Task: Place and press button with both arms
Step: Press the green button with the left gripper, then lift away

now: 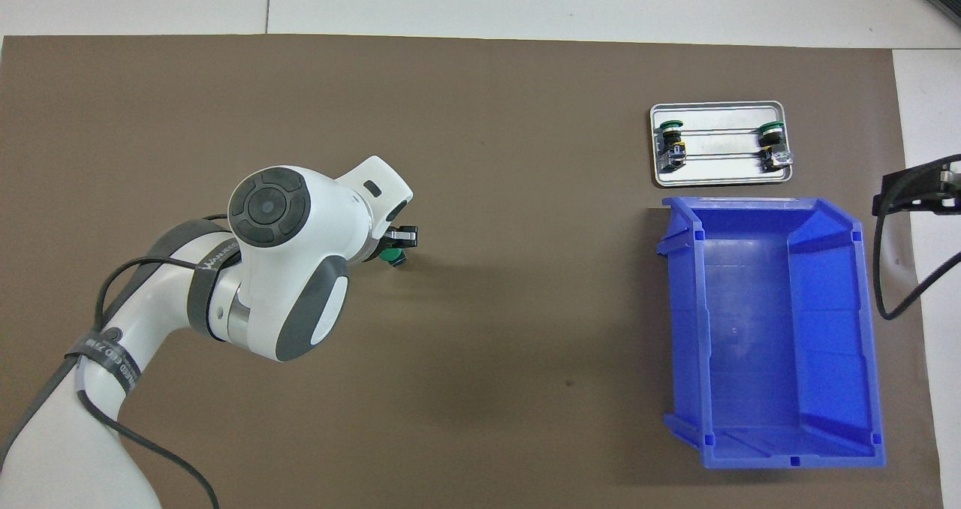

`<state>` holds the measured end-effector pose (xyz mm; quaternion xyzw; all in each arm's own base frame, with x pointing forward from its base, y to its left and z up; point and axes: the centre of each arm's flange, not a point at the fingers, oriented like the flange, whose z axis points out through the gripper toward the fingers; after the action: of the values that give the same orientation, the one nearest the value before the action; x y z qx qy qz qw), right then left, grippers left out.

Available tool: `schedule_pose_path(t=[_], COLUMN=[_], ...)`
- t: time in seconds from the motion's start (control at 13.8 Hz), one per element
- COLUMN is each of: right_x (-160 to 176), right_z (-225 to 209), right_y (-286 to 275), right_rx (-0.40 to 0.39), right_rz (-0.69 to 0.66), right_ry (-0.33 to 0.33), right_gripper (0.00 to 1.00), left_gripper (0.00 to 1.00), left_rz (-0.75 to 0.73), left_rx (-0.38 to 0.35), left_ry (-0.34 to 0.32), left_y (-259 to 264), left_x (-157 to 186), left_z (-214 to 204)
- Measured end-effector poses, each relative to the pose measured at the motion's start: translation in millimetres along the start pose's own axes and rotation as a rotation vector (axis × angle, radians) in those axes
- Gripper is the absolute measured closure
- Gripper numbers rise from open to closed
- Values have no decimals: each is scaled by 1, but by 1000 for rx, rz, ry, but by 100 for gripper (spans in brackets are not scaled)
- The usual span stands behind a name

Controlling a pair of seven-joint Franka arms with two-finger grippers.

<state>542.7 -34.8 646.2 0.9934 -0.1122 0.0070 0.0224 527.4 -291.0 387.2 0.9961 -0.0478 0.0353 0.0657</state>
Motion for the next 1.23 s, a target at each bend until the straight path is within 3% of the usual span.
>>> schedule_pose_path(t=[1.23], right_x=[0], right_z=[0], right_y=[0], right_rx=[0], right_rz=[0], right_ry=[0], right_gripper=[0], left_gripper=[93], left_rz=[41], left_rx=[3], left_ry=[34], left_y=[-11], left_x=[0], left_z=[19])
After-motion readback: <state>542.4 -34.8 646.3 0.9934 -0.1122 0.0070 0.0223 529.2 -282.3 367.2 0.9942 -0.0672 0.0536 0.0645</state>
